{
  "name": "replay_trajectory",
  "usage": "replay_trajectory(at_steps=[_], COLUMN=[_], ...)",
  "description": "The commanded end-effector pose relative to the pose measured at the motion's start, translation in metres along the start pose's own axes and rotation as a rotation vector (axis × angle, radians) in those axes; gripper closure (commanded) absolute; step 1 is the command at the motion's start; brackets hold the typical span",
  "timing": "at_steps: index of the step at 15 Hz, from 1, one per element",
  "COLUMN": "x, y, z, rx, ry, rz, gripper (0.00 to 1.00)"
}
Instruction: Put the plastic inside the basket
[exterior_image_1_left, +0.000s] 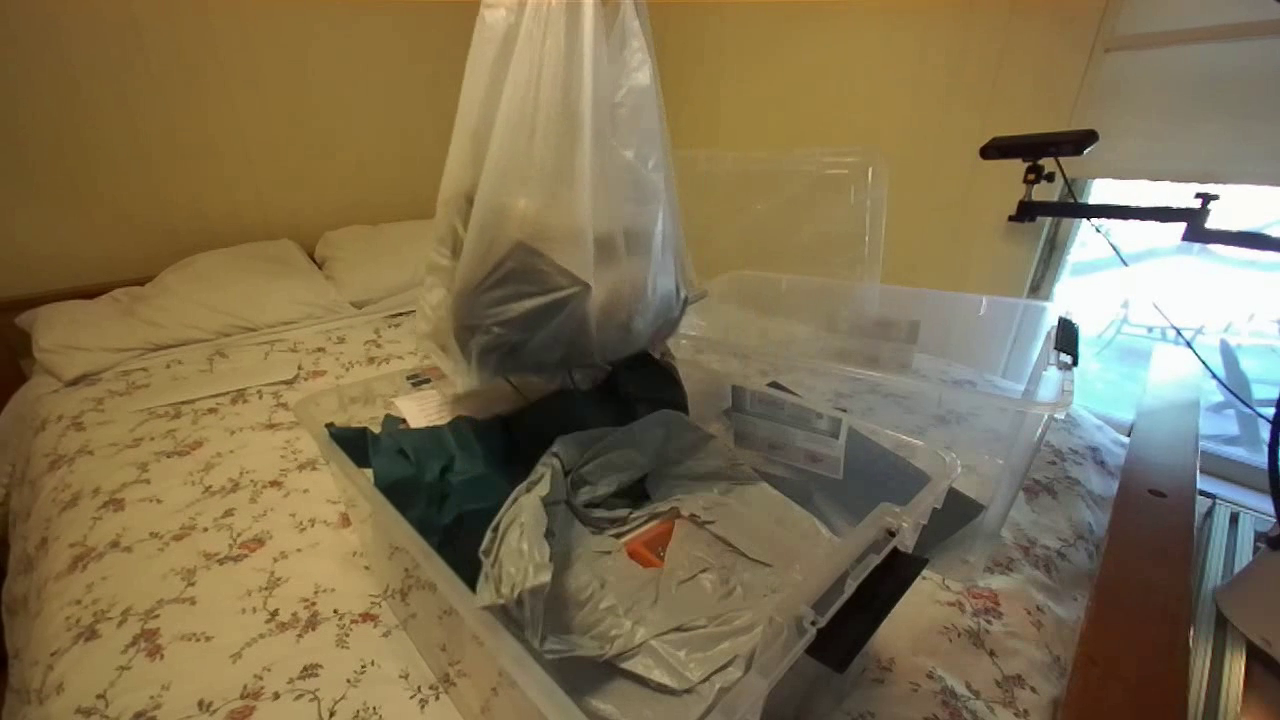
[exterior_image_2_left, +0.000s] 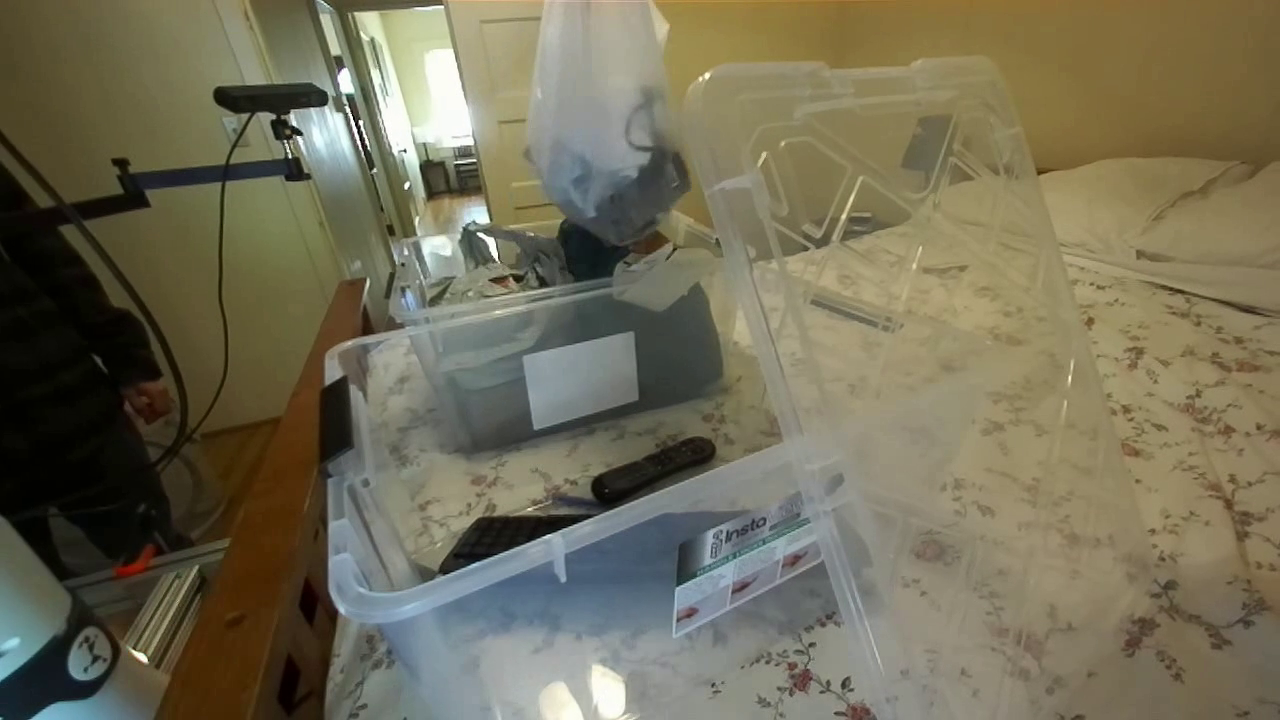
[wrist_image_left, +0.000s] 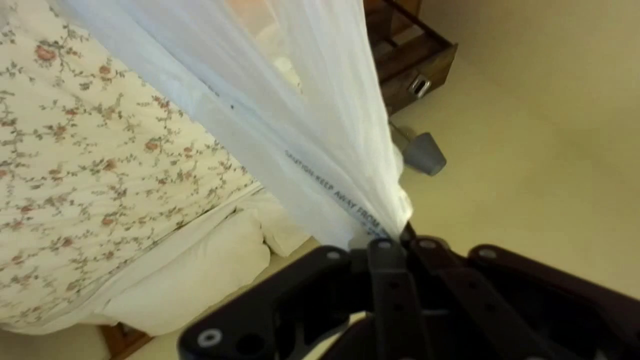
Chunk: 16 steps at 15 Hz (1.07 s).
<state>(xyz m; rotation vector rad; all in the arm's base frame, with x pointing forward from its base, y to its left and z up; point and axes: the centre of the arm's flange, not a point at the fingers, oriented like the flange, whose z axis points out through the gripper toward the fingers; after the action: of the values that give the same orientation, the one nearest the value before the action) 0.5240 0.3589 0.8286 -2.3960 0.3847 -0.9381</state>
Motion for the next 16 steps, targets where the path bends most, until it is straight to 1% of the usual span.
replay_trajectory(at_steps=[1, 2, 3, 5, 6, 9, 12, 14, 16], x=[0.039, 0.043, 0.029, 0.038, 0.044, 0.073, 0.099, 0.109, 0.119], y=[-0.007, -0.007, 0.009, 0.011, 0.013, 0.051, 0.096, 0.115, 0.131], z=[-0.062, -0.069, -0.038, -0.052, -0.046, -0.019, 0.002, -0.003, -0.019], rx=[-0.015, -0.020, -0.027, -0.031, -0.046, -0.197, -0.322, -0.379, -0.404], ry=[0.171, 0.217, 0.124, 0.171, 0.186, 0.302, 0.373, 0.429, 0.465], rz=[0.085, 0.096, 0.057, 0.078, 0.107, 0.157, 0.246, 0.284, 0.290], gripper=[1.00, 1.00, 0.99, 0.99, 1.00, 1.00, 1.00, 1.00, 1.00])
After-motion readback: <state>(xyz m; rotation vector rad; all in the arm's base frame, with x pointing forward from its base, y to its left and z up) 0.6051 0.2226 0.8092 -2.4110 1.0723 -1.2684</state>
